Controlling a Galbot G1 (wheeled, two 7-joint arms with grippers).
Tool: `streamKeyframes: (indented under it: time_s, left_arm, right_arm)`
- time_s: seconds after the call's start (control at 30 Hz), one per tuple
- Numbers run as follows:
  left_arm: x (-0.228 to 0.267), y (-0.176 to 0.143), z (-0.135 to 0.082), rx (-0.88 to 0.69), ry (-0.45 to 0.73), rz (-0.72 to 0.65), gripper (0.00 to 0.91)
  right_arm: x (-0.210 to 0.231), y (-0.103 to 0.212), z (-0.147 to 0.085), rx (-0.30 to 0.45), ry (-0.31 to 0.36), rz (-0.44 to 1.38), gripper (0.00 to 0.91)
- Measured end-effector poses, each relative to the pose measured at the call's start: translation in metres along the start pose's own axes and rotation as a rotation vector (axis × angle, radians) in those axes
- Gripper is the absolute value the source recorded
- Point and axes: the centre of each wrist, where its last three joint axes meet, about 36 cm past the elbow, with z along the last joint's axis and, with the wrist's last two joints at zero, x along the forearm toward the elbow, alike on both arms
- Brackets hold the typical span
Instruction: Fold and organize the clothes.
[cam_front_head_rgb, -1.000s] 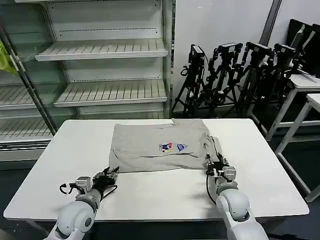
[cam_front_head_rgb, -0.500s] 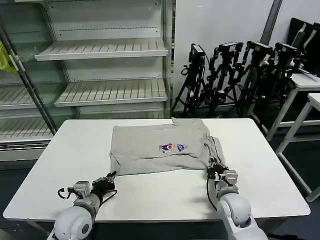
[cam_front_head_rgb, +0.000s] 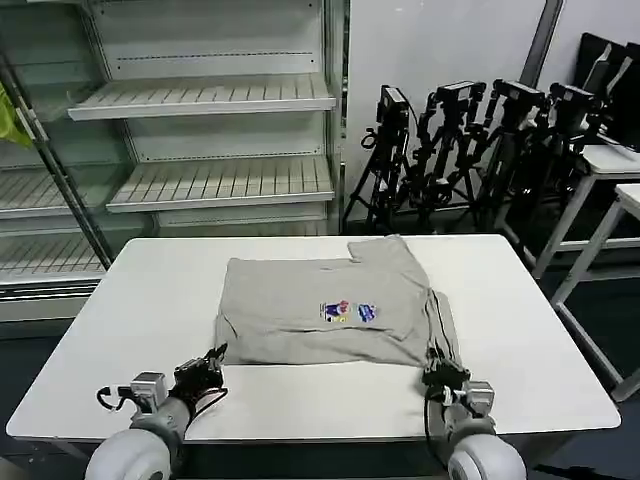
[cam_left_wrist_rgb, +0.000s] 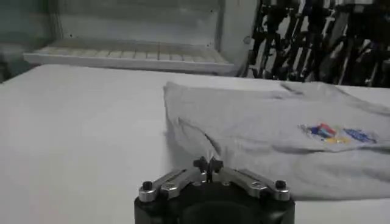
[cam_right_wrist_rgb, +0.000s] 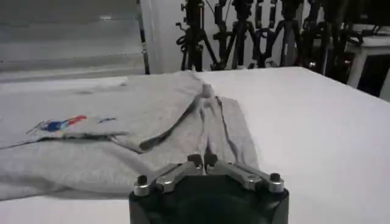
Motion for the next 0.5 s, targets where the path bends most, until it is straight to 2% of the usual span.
streamKeyframes:
  time_s: [0.33, 0.37, 0.4, 0.43, 0.5]
  left_arm:
    - [0.041, -0.008, 0.007, 0.014, 0.012, -0.015, 0.05]
    - [0.046, -0.009, 0.008, 0.013, 0.014, -0.016, 0.474]
    - [0.049, -0.009, 0.008, 0.01, 0.016, -0.018, 0.907]
    - [0.053, -0.01, 0.008, 0.008, 0.019, -0.018, 0.907]
    - [0.059, -0.011, 0.009, 0.008, 0.028, -0.016, 0.907]
  right_arm:
    - [0.06, -0.003, -0.01, 0.025, -0.026, 0.006, 0.0]
    - [0.065, -0.004, -0.012, 0.028, -0.028, 0.008, 0.0]
    - [0.07, -0.004, -0.013, 0.032, -0.032, 0.011, 0.826]
    - [0.074, -0.004, -0.015, 0.037, -0.035, 0.016, 0.907]
    - [0.079, -0.005, -0.018, 0.045, -0.037, 0.024, 0.907]
